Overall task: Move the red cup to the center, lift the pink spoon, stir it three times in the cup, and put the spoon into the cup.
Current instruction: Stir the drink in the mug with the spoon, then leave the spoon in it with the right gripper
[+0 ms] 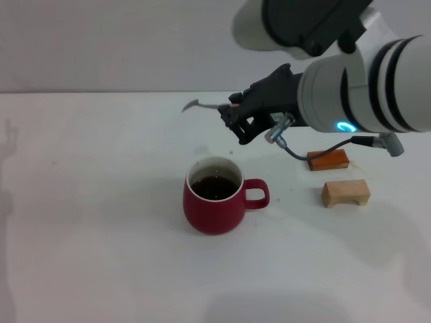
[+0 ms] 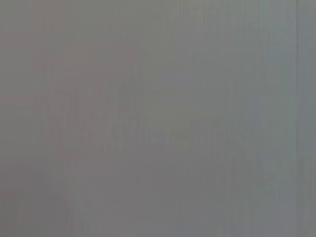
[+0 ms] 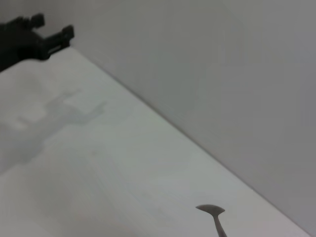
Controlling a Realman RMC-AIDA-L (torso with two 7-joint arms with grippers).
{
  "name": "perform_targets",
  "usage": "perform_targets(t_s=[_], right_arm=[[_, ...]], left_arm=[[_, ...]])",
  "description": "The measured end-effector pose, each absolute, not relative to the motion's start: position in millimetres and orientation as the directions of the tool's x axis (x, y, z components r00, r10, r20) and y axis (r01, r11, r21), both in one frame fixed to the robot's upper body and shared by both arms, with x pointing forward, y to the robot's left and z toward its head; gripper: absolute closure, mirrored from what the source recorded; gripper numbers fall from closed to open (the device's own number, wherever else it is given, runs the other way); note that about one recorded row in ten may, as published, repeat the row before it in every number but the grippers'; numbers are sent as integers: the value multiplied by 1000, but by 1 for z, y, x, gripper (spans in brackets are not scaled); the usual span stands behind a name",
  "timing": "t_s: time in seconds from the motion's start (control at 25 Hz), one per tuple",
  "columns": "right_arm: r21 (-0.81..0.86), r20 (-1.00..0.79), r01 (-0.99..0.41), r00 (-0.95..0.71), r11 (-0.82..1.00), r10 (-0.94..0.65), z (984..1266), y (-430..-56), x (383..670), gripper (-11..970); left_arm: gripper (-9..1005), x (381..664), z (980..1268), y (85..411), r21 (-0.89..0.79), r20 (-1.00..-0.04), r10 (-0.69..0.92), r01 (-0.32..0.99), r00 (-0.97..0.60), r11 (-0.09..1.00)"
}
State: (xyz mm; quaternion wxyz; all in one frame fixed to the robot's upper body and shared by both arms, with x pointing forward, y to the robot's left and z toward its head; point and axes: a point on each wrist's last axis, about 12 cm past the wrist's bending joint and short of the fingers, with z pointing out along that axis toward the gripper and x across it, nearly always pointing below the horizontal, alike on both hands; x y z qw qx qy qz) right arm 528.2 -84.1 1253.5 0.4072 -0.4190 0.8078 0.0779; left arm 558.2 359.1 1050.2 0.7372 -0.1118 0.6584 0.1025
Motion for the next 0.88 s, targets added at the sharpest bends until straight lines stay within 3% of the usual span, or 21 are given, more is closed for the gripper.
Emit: perform_targets(t_s=[0.88], right_arm=[[-222, -549, -816, -348, 534, -760, 1245, -78, 527, 807]], left_arm=[[256, 561, 1052, 358, -32, -993, 3, -296, 117, 955]])
